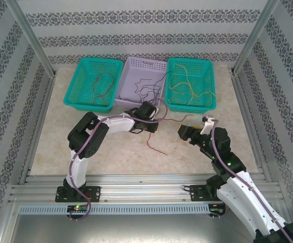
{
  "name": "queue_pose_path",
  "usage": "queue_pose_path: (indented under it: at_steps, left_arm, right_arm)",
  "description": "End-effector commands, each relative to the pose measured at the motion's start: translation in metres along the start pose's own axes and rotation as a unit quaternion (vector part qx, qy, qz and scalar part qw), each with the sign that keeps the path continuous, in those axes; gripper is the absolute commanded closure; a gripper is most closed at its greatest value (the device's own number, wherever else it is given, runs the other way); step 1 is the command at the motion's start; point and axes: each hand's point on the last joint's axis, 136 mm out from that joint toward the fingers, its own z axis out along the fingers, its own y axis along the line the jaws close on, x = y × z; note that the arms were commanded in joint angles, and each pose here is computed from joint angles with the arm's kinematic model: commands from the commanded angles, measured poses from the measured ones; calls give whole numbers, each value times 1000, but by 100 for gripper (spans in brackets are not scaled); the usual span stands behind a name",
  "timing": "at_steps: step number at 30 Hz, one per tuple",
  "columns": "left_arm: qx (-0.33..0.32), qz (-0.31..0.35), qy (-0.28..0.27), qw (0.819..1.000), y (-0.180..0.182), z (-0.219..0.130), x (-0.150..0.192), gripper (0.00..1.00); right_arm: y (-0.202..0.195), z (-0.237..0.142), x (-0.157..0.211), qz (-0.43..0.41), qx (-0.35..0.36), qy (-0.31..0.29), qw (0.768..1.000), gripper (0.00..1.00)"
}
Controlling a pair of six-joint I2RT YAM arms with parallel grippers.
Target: Untangle the cables
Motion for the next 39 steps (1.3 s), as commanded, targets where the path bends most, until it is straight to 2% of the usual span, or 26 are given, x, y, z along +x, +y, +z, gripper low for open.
queue_pose_path:
  at_steps: [1, 11, 14, 19, 23, 28, 33, 39]
  left_arm:
    - [32, 9, -2, 999, -21, -14, -7, 100]
    - [44, 13, -36, 998, -38, -93, -10, 100]
    - [43, 15, -75, 996, -42, -133, -19, 100]
    - [-4, 47, -139, 989, -34, -205, -36, 100]
    - [-39, 42, -201, 978, -9, -259, -58, 100]
    - [-67, -17, -274, 959, 39, -317, -85, 100]
    - [-126, -52, -322, 937, 83, -356, -113, 100]
    - [-182, -109, -343, 915, 136, -378, -129, 100]
  right_arm:
    - [1, -5, -3, 3, 0, -5, 1000, 21]
    - [3, -12, -6, 12, -3, -12, 1000, 21]
    - [6, -14, -6, 15, -7, -12, 1000, 21]
    - [3, -13, -4, 15, -1, -10, 1000, 21]
    - [2, -11, -2, 16, -1, -5, 1000, 21]
    - [3, -8, -3, 16, -2, -2, 1000, 21]
    - [8, -5, -5, 16, -8, 5, 1000, 21]
    - [8, -3, -3, 19, -12, 7, 1000, 21]
